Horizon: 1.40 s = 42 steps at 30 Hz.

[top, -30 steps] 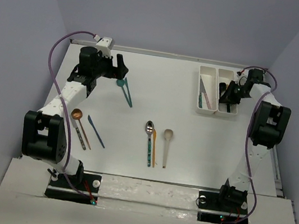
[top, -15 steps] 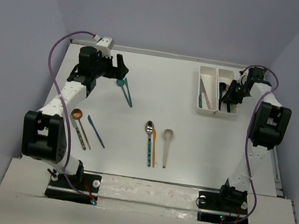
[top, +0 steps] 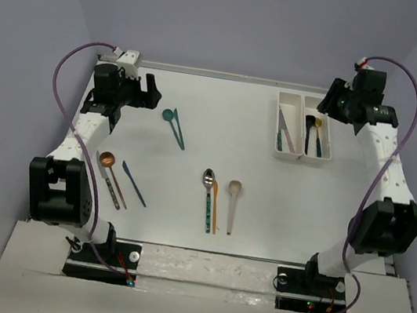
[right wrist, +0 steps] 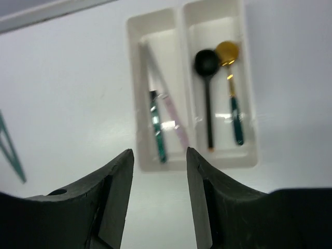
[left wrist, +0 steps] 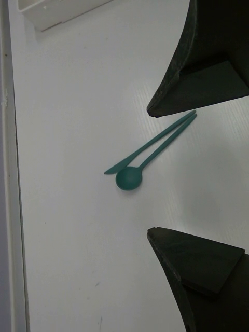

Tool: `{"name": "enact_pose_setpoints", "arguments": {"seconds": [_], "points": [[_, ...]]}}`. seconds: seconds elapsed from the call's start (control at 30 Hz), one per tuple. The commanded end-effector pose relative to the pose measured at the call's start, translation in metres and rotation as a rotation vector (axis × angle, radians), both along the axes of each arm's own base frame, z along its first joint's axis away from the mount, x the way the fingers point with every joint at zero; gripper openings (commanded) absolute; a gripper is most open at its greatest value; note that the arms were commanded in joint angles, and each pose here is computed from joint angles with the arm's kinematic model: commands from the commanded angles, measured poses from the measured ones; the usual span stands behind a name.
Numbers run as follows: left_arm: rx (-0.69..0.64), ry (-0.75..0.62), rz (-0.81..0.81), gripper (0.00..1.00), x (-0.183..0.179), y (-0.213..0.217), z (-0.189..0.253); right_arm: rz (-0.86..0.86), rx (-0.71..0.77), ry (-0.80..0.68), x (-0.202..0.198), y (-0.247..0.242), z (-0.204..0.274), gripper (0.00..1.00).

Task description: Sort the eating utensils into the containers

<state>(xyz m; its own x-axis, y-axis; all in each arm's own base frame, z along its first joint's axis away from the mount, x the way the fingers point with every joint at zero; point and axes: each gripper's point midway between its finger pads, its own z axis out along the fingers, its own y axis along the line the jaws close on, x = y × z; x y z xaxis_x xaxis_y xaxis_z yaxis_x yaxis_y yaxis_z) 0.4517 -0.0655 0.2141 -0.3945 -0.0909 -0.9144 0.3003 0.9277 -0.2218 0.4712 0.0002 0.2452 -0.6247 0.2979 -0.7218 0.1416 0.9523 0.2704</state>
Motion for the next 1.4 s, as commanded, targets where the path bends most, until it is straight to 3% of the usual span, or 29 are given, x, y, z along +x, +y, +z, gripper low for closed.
{"name": "enact_pose_setpoints", "arguments": {"seconds": [0.0,0.1,0.13,0.3,0.6,0.97,1.1,1.13,1.23,1.37], "points": [[0.116,-0.069,0.05,0.99,-0.012,0.046,0.016,0.052,-0.045,-0.044,-0.071,0.091,0.015,0.52],[0.186,-0.054,0.129,0.99,-0.026,0.084,0.004,0.165,-0.037,0.022,-0.127,0.156,-0.032,0.52],[0.23,-0.069,0.156,0.99,-0.034,0.099,0.008,0.13,-0.03,0.038,-0.145,0.161,-0.046,0.52],[0.361,-0.039,0.258,0.99,-0.069,0.14,-0.011,0.266,-0.034,0.095,-0.22,0.245,-0.083,0.58],[0.444,0.009,0.313,0.99,-0.108,0.15,-0.052,0.314,-0.123,0.33,-0.257,0.287,-0.179,0.6],[0.441,-0.005,0.299,0.99,-0.114,0.145,-0.056,0.199,-0.243,0.394,-0.263,0.256,-0.229,0.56],[0.441,-0.001,0.292,0.99,-0.114,0.144,-0.059,0.2,-0.283,0.423,-0.263,0.256,-0.246,0.5],[0.444,-0.002,0.294,0.99,-0.114,0.145,-0.059,0.197,-0.29,0.418,-0.261,0.256,-0.248,0.39],[0.449,-0.001,0.299,0.99,-0.116,0.146,-0.06,0.184,-0.303,0.407,-0.258,0.254,-0.249,0.18],[0.451,-0.001,0.299,0.99,-0.117,0.146,-0.061,0.164,-0.29,0.363,-0.253,0.252,-0.235,0.15]]}}
